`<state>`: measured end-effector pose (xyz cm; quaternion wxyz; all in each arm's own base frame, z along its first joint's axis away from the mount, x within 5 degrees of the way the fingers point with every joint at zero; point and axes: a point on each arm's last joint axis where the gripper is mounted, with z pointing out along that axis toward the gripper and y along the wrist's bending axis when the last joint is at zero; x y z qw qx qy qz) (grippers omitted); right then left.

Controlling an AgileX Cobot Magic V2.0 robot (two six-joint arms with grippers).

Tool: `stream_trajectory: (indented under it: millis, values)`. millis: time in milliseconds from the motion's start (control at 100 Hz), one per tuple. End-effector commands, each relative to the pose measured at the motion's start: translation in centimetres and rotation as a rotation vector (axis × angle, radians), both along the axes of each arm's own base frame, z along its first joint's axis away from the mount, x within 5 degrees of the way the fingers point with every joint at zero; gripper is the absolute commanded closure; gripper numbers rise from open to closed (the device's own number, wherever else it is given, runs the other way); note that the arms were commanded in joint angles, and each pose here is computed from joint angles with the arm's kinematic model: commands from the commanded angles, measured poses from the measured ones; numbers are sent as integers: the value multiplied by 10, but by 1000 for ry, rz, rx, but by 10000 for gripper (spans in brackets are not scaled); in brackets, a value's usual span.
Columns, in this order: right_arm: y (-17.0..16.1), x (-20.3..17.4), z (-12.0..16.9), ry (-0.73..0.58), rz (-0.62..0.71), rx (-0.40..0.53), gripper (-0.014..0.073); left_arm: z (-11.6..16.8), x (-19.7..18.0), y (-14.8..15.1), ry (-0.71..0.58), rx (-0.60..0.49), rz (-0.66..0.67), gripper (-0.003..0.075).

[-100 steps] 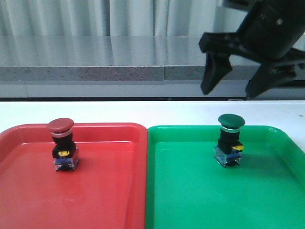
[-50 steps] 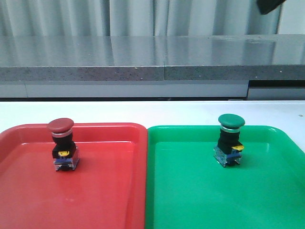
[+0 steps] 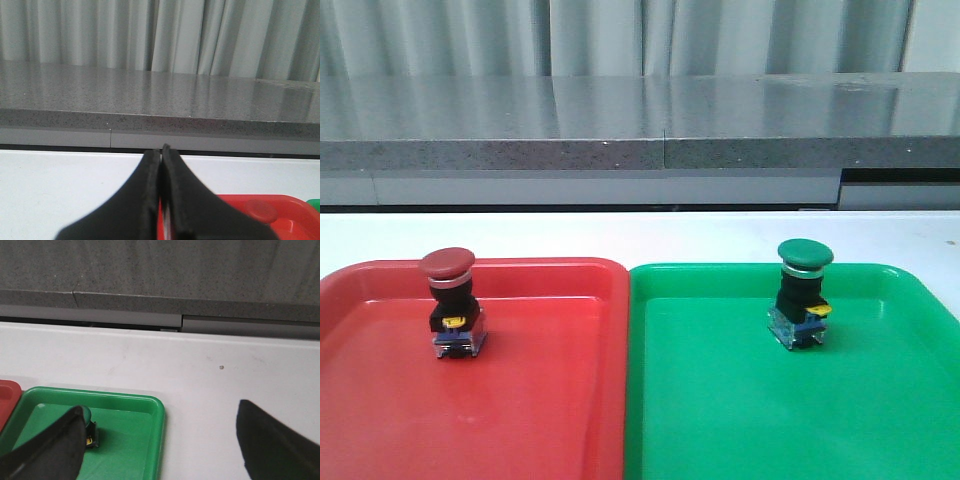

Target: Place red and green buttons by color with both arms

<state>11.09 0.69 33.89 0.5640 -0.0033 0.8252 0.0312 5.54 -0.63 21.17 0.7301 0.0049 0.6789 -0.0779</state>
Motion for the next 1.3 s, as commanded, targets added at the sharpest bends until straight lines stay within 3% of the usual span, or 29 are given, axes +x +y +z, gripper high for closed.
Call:
stream_trajectory:
  millis: [0, 300, 1290]
  values:
    - [-2, -11, 12, -118, -7, -11, 66, -5, -1, 0, -66, -10, -3, 740]
    - [-4, -26, 12, -121, -11, -17, 664, -5, -1, 0, -66, -10, -3, 739]
    - [-4, -26, 6, -117, -11, -18, 663, -5, -1, 0, -66, -10, -3, 739]
